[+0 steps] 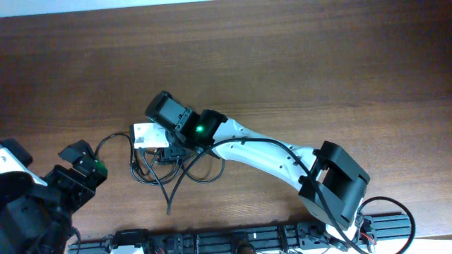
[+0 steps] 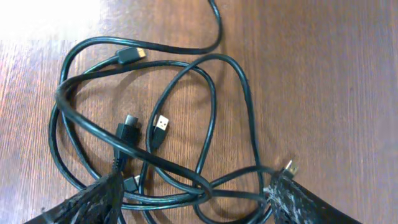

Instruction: Untangle cables

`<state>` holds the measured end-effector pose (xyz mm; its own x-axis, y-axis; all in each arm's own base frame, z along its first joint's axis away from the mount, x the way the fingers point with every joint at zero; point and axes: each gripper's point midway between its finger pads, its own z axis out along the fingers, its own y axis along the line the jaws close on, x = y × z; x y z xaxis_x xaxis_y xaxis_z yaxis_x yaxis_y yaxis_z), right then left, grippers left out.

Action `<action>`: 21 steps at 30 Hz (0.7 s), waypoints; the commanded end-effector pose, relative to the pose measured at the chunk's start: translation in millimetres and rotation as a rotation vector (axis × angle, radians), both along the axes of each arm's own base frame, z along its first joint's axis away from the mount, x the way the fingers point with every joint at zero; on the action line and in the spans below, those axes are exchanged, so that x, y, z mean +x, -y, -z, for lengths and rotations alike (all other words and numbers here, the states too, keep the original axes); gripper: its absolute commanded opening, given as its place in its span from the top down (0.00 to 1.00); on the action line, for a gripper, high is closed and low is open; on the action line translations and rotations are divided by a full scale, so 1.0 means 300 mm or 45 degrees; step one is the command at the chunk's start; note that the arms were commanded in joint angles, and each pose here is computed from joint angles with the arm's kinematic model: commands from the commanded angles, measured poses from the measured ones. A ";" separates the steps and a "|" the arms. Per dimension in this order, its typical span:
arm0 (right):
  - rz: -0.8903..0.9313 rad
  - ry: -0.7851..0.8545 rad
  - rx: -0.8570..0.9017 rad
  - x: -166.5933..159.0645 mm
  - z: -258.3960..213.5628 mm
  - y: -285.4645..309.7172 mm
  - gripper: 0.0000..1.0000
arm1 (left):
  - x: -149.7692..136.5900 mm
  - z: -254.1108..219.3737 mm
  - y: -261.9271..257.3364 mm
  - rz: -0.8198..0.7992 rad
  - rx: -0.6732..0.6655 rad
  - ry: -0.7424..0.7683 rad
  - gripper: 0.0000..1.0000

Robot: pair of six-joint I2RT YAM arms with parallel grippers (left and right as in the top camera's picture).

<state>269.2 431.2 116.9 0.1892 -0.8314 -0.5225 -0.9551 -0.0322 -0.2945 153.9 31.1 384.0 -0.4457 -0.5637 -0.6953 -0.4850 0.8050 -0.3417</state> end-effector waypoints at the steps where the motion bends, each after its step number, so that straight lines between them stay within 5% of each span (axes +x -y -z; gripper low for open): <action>1: -0.109 -0.018 -0.040 -0.025 0.075 -0.013 0.26 | -0.004 -0.011 -0.013 -0.027 0.012 0.011 0.01; 5: -0.134 -0.065 -0.029 -0.038 0.101 -0.021 0.26 | -0.003 -0.011 -0.013 -0.027 0.012 0.010 0.01; 10: -0.151 -0.090 -0.017 -0.047 0.122 -0.034 0.48 | -0.004 -0.010 -0.013 -0.027 0.012 0.008 0.01; 14: -0.150 -0.111 -0.043 -0.049 0.164 -0.031 0.55 | -0.005 -0.008 -0.013 -0.027 0.012 0.005 0.01; 15: -0.149 -0.116 -0.050 -0.050 0.173 -0.029 0.75 | -0.006 -0.008 -0.013 -0.027 0.012 0.004 0.01; 17: -0.145 -0.128 -0.062 -0.051 0.193 -0.027 0.95 | -0.006 -0.008 -0.013 -0.027 0.012 0.004 0.01; 21: -0.137 -0.108 -0.056 -0.039 0.191 -0.033 0.96 | -0.005 -0.008 -0.013 -0.027 0.012 0.006 0.01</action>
<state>257.1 440.6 65.4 0.2451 -0.8296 -0.5017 -0.9638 -0.1527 -0.2184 152.7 31.7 382.7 -0.4493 -0.5632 -0.6935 -0.4895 0.8045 -0.3363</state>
